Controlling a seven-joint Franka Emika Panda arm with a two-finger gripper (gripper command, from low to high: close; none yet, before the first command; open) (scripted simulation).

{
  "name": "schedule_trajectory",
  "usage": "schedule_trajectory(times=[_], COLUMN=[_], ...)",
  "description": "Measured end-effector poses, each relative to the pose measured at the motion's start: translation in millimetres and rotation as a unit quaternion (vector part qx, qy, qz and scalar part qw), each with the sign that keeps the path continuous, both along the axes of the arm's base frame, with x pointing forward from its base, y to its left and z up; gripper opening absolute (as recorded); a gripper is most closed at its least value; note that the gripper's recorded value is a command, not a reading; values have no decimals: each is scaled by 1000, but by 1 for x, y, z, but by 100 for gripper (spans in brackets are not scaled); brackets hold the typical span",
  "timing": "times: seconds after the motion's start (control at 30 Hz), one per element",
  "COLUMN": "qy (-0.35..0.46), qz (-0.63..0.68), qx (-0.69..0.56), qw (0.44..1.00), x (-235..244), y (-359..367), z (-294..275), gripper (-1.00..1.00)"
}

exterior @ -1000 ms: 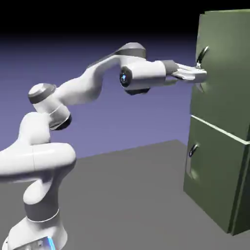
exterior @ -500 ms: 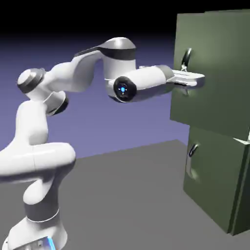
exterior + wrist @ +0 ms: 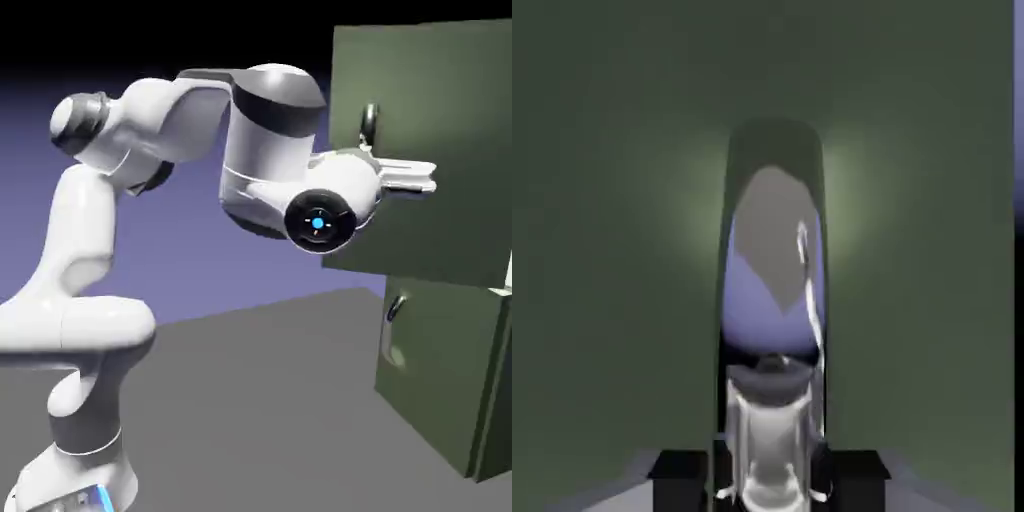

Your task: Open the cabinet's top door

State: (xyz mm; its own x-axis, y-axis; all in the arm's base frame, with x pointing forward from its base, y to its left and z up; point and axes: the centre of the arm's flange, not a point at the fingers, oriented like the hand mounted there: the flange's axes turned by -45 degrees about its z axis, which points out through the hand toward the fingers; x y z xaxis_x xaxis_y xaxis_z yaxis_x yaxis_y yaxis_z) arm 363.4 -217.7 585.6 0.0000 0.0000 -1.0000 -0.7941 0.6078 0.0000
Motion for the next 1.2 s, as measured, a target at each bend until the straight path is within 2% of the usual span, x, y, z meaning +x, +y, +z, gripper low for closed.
schedule_trajectory(times=[0.37,1.17,1.2], qy=[0,0,0], qz=[138,280,287], qx=[0,0,0], qw=[990,960,958], x=[5,30,33], y=[-73,-146,-149], z=[0,0,0], gripper=[-100,-100,100])
